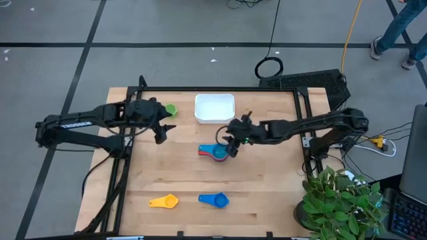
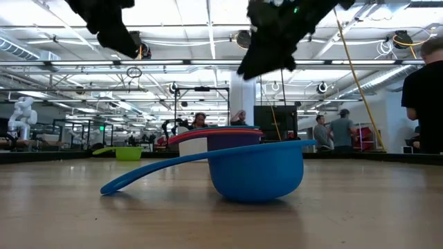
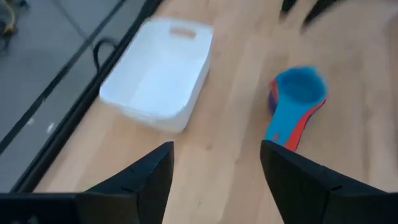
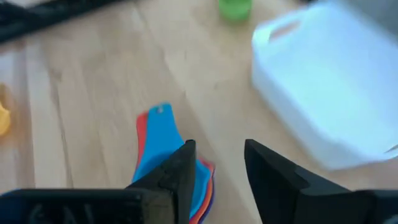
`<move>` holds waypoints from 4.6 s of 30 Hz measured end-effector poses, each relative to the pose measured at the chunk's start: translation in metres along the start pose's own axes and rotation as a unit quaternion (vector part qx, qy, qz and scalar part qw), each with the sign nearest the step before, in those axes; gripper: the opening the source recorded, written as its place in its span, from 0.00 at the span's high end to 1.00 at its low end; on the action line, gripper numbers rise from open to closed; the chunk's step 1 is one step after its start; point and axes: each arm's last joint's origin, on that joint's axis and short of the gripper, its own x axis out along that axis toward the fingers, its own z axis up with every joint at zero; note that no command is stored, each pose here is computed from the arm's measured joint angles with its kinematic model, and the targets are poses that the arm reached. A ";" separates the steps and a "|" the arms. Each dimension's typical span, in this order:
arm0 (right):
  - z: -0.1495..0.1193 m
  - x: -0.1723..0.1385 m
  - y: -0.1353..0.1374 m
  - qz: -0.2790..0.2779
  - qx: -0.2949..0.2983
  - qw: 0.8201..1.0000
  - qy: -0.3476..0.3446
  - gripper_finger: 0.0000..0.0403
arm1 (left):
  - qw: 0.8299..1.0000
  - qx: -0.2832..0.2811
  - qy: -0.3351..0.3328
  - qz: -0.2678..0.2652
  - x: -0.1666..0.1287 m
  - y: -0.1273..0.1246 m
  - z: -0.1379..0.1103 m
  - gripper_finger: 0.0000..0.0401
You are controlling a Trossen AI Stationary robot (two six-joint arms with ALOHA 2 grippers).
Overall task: Nest measuring cups in basket
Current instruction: Stack the green measuring cup on the blue measuring cup
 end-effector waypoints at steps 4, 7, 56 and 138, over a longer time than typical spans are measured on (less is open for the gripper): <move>0.010 -0.024 0.004 0.003 -0.035 0.998 -0.052 0.69 | 0.997 0.026 0.071 0.028 0.010 0.005 0.011 0.40; 0.015 -0.035 0.008 0.019 -0.053 0.995 -0.081 0.69 | 0.991 0.044 0.120 0.044 0.017 0.014 0.018 0.40; -0.056 -0.063 -0.016 0.110 -0.018 0.963 -0.244 0.69 | 0.897 0.214 0.387 -0.009 0.164 0.115 -0.063 0.40; -0.056 -0.070 -0.030 0.036 0.003 0.963 -0.265 0.69 | 0.944 0.185 0.239 -0.136 0.193 -0.133 0.077 0.98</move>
